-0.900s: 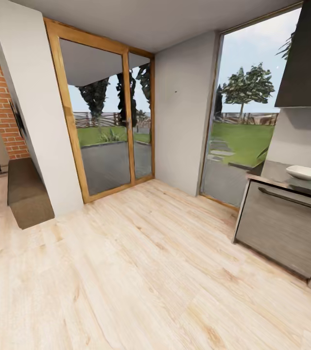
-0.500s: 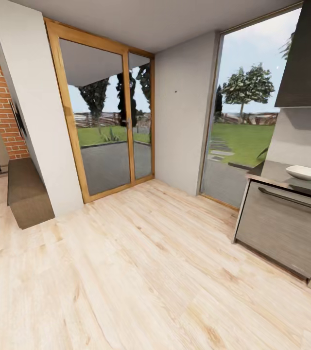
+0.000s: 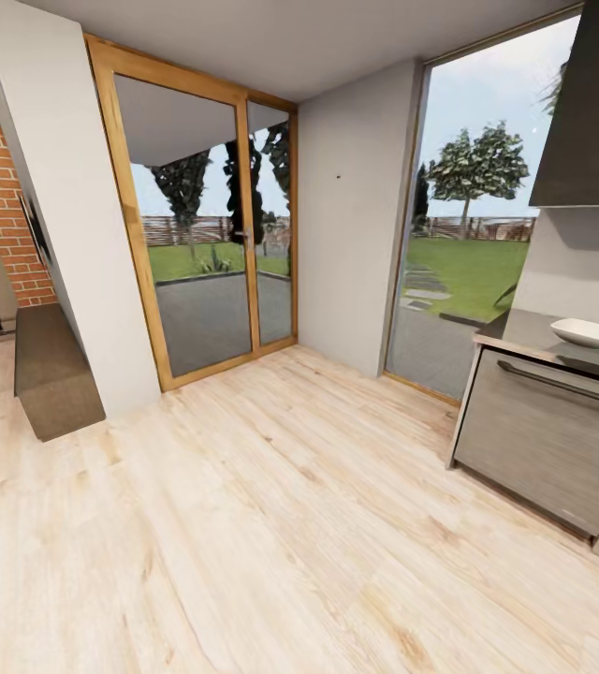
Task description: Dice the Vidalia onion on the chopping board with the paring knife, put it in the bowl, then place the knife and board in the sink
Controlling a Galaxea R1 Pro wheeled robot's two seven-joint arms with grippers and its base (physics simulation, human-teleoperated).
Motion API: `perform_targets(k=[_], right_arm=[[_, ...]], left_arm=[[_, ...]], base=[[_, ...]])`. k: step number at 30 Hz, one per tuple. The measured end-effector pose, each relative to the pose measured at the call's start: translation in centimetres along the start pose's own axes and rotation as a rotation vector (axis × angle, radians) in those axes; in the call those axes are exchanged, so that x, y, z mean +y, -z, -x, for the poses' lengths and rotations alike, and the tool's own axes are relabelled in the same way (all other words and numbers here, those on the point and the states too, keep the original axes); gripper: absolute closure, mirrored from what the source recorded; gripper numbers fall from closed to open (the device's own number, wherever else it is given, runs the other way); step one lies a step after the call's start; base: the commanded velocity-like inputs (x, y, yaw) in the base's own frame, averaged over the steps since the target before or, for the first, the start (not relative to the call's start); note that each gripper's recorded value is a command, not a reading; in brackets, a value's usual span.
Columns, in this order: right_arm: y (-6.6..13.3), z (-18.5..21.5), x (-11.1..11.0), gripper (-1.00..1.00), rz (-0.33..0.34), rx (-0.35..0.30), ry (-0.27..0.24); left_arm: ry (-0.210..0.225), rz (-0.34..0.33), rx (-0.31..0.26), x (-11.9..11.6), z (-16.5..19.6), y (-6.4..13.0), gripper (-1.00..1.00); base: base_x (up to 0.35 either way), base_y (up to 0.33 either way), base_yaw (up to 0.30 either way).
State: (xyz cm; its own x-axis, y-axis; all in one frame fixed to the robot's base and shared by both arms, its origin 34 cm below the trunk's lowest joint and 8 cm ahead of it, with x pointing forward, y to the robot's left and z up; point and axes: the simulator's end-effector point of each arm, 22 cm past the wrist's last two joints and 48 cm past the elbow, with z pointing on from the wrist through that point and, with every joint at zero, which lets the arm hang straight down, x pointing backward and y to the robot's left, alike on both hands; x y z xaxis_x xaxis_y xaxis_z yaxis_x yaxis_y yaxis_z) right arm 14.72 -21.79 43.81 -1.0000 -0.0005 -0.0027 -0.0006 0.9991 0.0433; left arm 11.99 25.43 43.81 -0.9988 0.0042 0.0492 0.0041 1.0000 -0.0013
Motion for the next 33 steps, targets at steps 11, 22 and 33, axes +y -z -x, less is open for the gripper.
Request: perform_targets(k=[11,22,33], right_arm=[[0.0,-0.04,-0.02,-1.0,0.0,0.001,0.001],[0.0,-0.05,-0.01,-1.0,0.0,0.001,0.0],[0.0,0.37,-0.07,-1.0,-0.001,-0.015,-0.002]], left_arm=[[0.0,0.0,0.002,0.0,-0.09,0.0,-1.0],[0.0,0.0,0.002,-0.01,-0.09,0.0,-1.0],[0.005,-0.006,-0.01,-0.43,0.45,0.0,-1.0]], base=[[0.0,0.0,0.0],[0.0,0.0,0.0],[0.0,0.0,0.0]])
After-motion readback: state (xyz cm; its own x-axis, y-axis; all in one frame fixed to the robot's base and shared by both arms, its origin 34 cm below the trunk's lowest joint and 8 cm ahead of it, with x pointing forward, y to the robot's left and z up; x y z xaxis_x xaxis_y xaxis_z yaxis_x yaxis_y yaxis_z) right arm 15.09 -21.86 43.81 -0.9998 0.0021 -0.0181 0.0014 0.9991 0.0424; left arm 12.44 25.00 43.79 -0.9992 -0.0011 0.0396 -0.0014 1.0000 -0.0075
